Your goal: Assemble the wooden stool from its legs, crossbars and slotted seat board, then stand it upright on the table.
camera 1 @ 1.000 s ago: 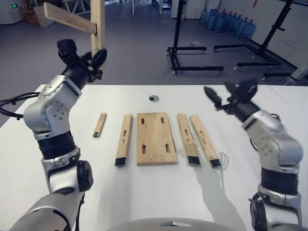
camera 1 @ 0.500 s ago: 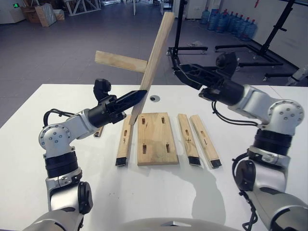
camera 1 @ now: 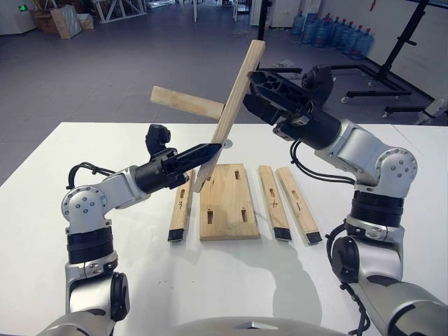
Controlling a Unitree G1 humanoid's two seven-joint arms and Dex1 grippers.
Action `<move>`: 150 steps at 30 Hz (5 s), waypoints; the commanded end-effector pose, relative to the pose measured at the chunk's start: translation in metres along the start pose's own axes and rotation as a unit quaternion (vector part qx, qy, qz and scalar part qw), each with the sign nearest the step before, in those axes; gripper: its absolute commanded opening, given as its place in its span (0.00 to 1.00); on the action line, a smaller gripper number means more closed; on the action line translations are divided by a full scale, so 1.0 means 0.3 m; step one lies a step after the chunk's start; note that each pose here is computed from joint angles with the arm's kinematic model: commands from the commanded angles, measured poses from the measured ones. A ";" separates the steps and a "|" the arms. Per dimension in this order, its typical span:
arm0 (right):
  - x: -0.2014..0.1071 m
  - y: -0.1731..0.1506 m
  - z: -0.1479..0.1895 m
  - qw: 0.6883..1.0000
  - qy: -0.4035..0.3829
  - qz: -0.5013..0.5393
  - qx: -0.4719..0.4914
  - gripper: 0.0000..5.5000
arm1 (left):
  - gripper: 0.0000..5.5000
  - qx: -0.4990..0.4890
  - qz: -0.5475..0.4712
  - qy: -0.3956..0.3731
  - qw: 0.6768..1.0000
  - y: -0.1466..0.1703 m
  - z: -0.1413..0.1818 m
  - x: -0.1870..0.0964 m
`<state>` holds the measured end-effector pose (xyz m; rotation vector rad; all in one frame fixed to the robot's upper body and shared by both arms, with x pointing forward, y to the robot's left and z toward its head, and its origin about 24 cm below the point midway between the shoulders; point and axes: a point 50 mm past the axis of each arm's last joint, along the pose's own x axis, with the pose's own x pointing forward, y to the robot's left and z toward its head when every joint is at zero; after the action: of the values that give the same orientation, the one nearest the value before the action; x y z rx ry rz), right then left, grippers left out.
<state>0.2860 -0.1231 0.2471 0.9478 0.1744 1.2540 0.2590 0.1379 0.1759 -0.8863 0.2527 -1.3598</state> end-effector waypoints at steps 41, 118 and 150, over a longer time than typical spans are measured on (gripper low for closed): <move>0.060 -0.024 -0.032 1.000 -0.009 -0.004 0.027 0.38 | 0.37 0.014 0.002 0.007 1.000 -0.012 -0.016 0.006; -0.111 -0.259 0.024 0.898 -0.019 0.033 -0.437 0.38 | 0.98 0.372 0.387 0.458 0.709 0.149 -0.426 -0.165; -0.096 -0.419 -0.082 0.889 -0.010 0.103 -0.445 0.38 | 0.98 0.182 0.373 0.152 0.897 0.084 -0.016 -0.129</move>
<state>0.3504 -0.1399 0.1252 0.1939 -0.4615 1.3048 0.2660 0.1688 0.1445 -0.2011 0.4993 -0.7682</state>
